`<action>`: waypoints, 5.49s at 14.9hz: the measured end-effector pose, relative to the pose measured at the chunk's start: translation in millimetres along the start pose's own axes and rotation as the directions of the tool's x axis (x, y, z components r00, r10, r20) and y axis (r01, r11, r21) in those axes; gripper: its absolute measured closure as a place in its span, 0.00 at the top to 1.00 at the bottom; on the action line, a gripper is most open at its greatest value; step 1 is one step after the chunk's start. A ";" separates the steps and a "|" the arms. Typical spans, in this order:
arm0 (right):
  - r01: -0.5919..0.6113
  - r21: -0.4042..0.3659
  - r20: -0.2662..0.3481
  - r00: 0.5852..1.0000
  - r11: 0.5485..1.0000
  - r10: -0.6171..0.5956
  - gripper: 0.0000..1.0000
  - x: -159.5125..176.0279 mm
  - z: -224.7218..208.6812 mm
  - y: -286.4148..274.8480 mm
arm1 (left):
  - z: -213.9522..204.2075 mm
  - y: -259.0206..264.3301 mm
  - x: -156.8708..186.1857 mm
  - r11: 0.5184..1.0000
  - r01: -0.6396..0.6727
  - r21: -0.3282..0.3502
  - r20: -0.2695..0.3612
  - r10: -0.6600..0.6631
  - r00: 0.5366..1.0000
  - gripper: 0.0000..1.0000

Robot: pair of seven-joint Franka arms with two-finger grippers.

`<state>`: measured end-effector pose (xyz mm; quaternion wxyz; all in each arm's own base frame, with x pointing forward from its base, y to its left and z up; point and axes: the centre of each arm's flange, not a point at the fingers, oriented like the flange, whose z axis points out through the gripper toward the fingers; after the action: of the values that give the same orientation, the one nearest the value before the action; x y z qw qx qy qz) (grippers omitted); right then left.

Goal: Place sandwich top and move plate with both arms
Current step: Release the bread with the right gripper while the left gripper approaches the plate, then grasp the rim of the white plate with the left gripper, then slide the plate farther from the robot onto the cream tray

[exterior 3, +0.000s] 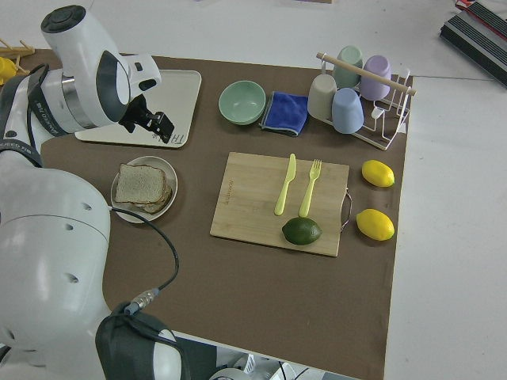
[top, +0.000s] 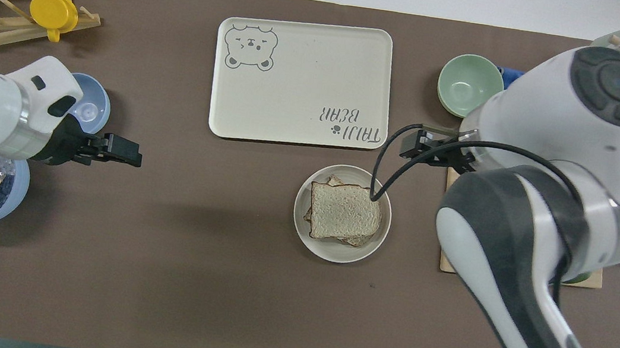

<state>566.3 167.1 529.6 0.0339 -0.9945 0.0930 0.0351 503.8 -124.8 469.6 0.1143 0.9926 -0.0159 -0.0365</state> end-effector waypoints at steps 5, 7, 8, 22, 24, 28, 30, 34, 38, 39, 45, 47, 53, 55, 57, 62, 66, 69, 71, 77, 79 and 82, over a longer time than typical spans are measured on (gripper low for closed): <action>0.083 -0.049 0.079 0.994 0.995 -0.079 1.00 -6.7 -44.8 73.8 | 74.9 84.5 -18.7 0.997 0.061 -0.055 -0.065 -0.065 0.996 1.00; 0.125 -0.058 0.084 0.989 0.991 -0.120 1.00 -5.6 -51.7 95.0 | 98.4 106.5 -18.6 0.995 0.078 -0.064 -0.080 -0.083 0.993 1.00; 0.133 -0.063 0.098 0.987 0.989 -0.126 1.00 -6.0 -52.0 102.2 | 109.0 114.2 -18.6 0.994 0.083 -0.069 -0.081 -0.089 0.993 1.00; 0.158 -0.077 0.106 0.983 0.984 -0.150 1.00 -0.6 -70.6 188.1 | 192.2 172.6 -44.7 0.999 0.025 -0.044 -0.073 -0.029 0.997 1.00; 0.159 -0.072 0.110 0.983 0.985 -0.150 1.00 -1.0 -70.2 187.5 | 202.3 182.5 -48.6 0.998 0.021 -0.057 -0.085 -0.026 0.996 0.99; 0.153 -0.053 0.108 0.983 0.987 -0.147 1.00 -2.1 -76.4 188.2 | 213.5 194.7 -53.7 0.998 0.011 -0.059 -0.091 -0.017 0.996 0.88; 0.153 -0.053 0.102 0.984 0.987 -0.147 1.00 -2.3 -80.7 188.3 | 220.8 201.2 -52.9 0.998 0.019 -0.063 -0.106 -0.025 0.994 0.82; 0.154 -0.056 0.057 0.987 0.986 -0.151 1.00 1.6 -87.4 187.0 | 224.7 206.7 -48.4 0.998 0.021 -0.066 -0.112 -0.028 0.993 0.72; 0.158 -0.079 0.061 0.986 0.984 -0.153 1.00 3.0 -85.2 187.0 | 222.6 208.5 -47.2 0.997 0.019 -0.069 -0.115 -0.027 0.993 0.48; 0.158 -0.083 0.065 0.986 0.984 -0.153 1.00 3.6 -83.7 187.0 | 222.7 208.6 -47.3 0.997 0.019 -0.069 -0.115 -0.027 0.993 0.40; 0.162 -0.086 0.097 0.983 0.983 -0.153 1.00 2.7 -78.9 185.4 | 221.9 211.9 -48.4 0.997 0.013 -0.071 -0.115 -0.021 0.993 0.06; 0.162 -0.087 0.105 0.983 0.983 -0.153 1.00 3.9 -77.6 185.0 | 221.6 212.7 -48.6 0.997 0.013 -0.072 -0.116 -0.021 0.993 0.03; 0.164 -0.093 0.138 0.979 0.982 -0.150 1.00 11.7 -76.2 181.0 | 219.4 212.6 -47.3 0.997 0.019 -0.073 -0.107 -0.026 0.994 0.03; 0.165 -0.093 0.149 0.977 0.982 -0.151 1.00 10.0 -77.1 180.1 | 207.2 208.4 -39.8 0.997 0.038 -0.073 -0.078 -0.043 0.996 0.03; 0.167 -0.093 0.149 0.977 0.982 -0.152 1.00 9.6 -78.0 179.2 | 177.8 197.4 -18.3 0.994 0.075 -0.077 -0.036 -0.078 0.996 0.03; 0.180 -0.095 0.150 0.975 0.979 -0.165 1.00 8.3 -77.5 171.4 | 89.7 168.4 49.2 0.979 0.155 -0.136 -0.041 -0.162 0.986 0.03; 0.181 -0.095 0.154 0.974 0.979 -0.165 1.00 8.0 -76.7 171.4 | 86.4 153.4 94.5 0.969 0.194 -0.153 -0.070 -0.206 0.976 0.03; 0.202 -0.095 0.164 0.969 0.975 -0.185 1.00 5.2 -74.6 160.1 | 119.7 161.1 131.8 0.967 0.206 -0.151 -0.060 -0.217 0.974 0.03; 0.219 -0.095 0.167 0.965 0.971 -0.202 1.00 3.3 -73.7 151.2 | 142.4 156.6 149.6 0.965 0.221 -0.143 -0.055 -0.231 0.972 0.03; 0.233 -0.091 0.168 0.962 0.968 -0.215 1.00 2.0 -73.1 145.1 | 152.9 149.9 165.3 0.960 0.231 -0.158 -0.105 -0.249 0.963 0.03; 0.238 -0.091 0.168 0.961 0.967 -0.220 1.00 1.4 -72.9 142.4 | 156.3 148.1 167.0 0.959 0.234 -0.162 -0.120 -0.254 0.960 0.03; 0.232 -0.091 0.168 0.962 0.968 -0.215 1.00 2.1 -73.1 145.4 | 166.2 142.7 168.7 0.957 0.243 -0.158 -0.126 -0.263 0.956 0.03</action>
<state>545.8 18.7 593.3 -0.0097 -0.9931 -0.0250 0.1142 656.0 -307.9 329.1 0.1795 0.9759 0.1225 0.0209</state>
